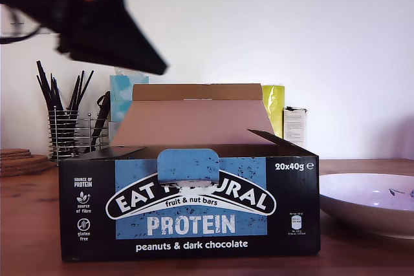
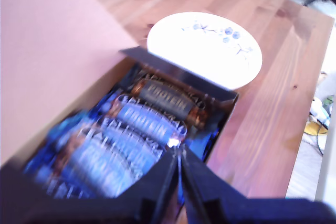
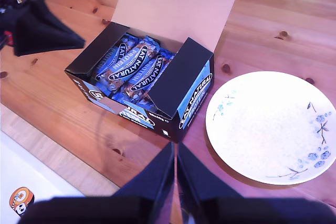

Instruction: Spread the side flaps of the carton box of snackbars

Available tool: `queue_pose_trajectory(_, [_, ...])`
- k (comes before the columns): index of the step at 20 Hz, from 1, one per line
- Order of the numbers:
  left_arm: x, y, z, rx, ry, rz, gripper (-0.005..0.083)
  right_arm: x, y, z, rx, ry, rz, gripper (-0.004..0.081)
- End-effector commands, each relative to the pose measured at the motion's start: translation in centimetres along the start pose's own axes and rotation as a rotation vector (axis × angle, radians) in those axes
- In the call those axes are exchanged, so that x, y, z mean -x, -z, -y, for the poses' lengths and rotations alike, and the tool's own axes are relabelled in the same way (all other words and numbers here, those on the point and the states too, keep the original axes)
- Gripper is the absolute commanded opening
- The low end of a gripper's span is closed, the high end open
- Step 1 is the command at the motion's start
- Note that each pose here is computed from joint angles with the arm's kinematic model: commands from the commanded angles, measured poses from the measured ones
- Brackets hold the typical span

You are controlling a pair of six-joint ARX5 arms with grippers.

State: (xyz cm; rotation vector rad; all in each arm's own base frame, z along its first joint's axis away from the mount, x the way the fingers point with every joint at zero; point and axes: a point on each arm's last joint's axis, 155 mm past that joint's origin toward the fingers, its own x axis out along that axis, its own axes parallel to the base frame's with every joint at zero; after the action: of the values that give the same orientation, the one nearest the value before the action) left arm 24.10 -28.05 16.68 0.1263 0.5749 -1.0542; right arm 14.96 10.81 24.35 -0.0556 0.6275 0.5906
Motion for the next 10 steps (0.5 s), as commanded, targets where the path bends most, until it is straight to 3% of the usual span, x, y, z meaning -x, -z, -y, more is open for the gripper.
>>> queue_pose_trajectory(1, [-1.3,-0.7,0.0,0.002,0.001,-0.011,-0.0019,0.4,-0.6,-0.2,0.011,-0.006,0.020,-0.0013])
queue_pose_trajectory(10, [-9.2,-0.3,-0.5,0.040,-0.039,-0.206,-0.0019,0.4,-0.6,-0.2,0.032,-0.005,0.019,-0.0013])
